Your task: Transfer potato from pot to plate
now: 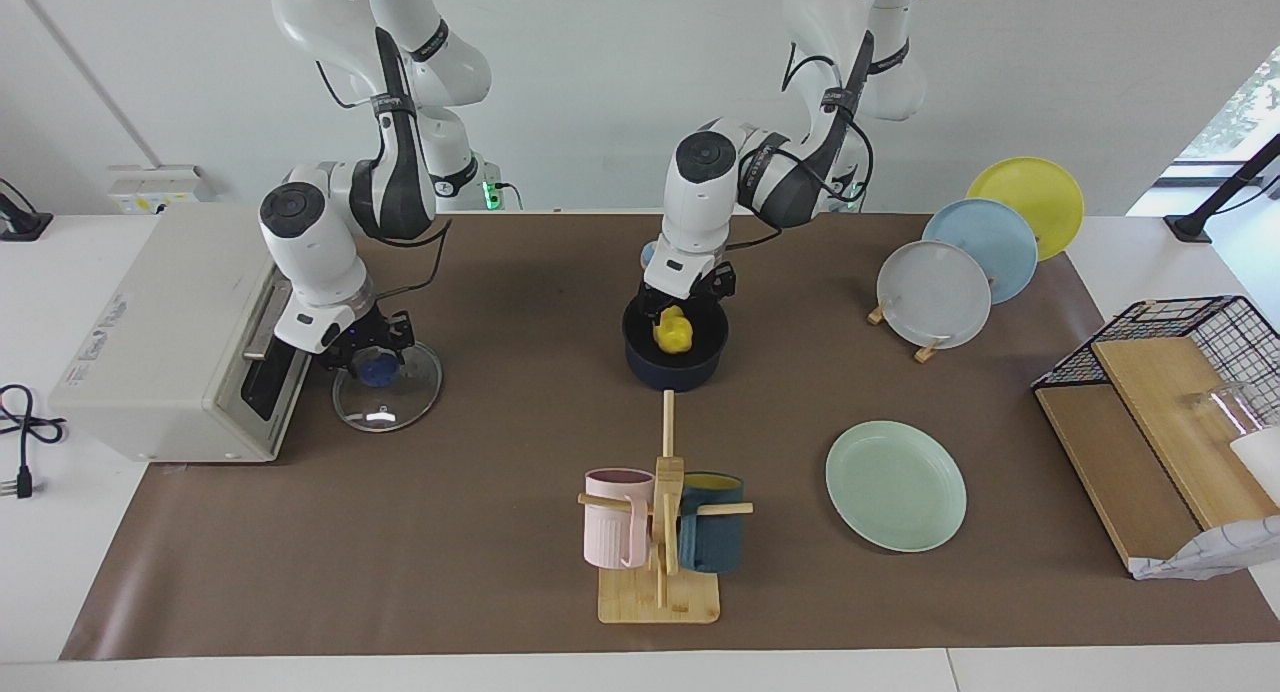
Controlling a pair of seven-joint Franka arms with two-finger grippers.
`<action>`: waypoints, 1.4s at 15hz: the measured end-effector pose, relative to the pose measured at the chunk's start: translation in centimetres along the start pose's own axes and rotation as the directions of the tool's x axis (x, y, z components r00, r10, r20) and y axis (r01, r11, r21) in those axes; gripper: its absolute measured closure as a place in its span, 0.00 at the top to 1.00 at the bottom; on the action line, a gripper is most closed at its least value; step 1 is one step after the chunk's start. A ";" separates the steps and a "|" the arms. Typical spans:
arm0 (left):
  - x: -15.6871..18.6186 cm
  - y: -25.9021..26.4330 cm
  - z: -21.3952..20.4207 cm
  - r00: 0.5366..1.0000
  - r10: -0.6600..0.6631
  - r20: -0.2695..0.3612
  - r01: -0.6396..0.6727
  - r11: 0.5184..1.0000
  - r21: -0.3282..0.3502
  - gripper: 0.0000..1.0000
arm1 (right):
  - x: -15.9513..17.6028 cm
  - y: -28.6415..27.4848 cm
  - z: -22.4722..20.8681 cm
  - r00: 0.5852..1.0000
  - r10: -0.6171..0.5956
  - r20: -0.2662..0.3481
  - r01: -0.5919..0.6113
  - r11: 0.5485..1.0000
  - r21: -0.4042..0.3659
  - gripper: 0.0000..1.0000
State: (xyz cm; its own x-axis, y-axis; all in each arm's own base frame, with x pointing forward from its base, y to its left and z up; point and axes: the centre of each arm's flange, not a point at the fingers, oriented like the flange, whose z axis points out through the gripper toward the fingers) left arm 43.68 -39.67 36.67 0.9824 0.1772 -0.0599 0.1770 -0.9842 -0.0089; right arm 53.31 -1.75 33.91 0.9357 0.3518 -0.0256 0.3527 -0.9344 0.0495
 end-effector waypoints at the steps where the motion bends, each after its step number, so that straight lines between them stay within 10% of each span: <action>1: -0.1 0.2 0.4 1.000 -0.005 0.002 0.005 1.000 0.001 1.00 | 0.2 0.1 -0.5 1.000 0.001 -0.010 -0.001 1.000 -0.004 0.98; 15: -1.4 1.8 4.1 0.999 -0.027 0.024 0.027 0.999 0.027 1.00 | 2.2 0.5 -25.2 0.995 0.091 0.035 -0.091 0.996 -0.007 1.00; 21: -1.7 1.9 4.4 1.000 -0.023 0.020 0.023 0.999 0.023 1.00 | 1.6 -0.2 -27.7 0.985 0.152 0.083 -0.155 0.988 0.023 1.00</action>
State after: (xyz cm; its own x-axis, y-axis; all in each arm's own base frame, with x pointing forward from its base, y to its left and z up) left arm 42.11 -41.89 32.33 0.9766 0.1997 -0.0795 0.1976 -0.9797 -0.0336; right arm 54.91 0.53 61.51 0.9748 0.1994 -0.1001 0.2033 -0.9787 0.0296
